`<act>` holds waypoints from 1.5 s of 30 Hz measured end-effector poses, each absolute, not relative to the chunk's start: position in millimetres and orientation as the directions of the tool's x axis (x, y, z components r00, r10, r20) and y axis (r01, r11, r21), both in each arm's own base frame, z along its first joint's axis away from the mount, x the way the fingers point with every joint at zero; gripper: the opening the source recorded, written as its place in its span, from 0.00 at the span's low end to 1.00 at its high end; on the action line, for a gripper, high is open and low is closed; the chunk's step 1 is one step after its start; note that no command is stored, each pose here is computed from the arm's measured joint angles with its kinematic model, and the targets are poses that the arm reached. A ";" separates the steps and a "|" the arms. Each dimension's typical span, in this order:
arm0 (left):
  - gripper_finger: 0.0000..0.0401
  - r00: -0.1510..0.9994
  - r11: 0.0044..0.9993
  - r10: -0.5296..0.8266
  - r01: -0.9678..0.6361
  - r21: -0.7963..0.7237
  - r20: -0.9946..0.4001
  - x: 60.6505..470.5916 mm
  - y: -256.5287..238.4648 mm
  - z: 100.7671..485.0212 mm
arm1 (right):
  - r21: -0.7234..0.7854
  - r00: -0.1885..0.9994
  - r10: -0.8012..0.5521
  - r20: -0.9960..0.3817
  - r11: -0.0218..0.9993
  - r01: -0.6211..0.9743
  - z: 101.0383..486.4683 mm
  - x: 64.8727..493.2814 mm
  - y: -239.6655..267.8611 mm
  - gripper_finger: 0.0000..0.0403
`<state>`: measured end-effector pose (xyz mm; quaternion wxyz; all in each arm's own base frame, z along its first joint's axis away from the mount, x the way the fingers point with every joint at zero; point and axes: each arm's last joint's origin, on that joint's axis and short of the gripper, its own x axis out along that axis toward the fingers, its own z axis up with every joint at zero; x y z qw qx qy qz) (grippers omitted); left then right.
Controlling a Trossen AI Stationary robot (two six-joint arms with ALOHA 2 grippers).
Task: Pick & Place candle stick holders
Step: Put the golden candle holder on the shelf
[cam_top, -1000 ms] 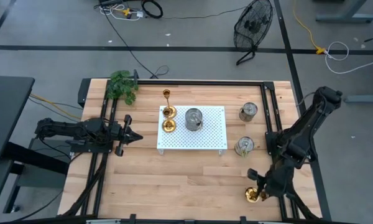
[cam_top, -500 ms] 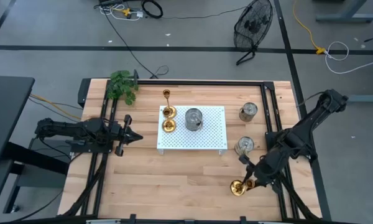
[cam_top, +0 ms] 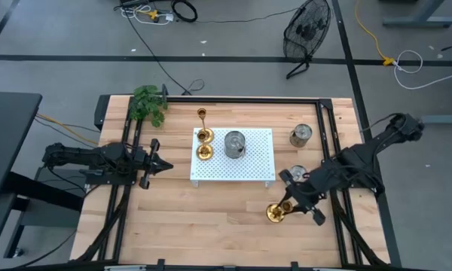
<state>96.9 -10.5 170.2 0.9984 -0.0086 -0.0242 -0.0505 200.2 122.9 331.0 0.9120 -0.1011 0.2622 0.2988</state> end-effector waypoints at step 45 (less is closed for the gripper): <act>0.05 0.994 0.995 -0.100 0.101 -0.015 0.049 97.0 -10.5 170.1 | 0.091 0.810 0.162 -0.563 0.987 -0.134 357.4 342.0 31.2 0.25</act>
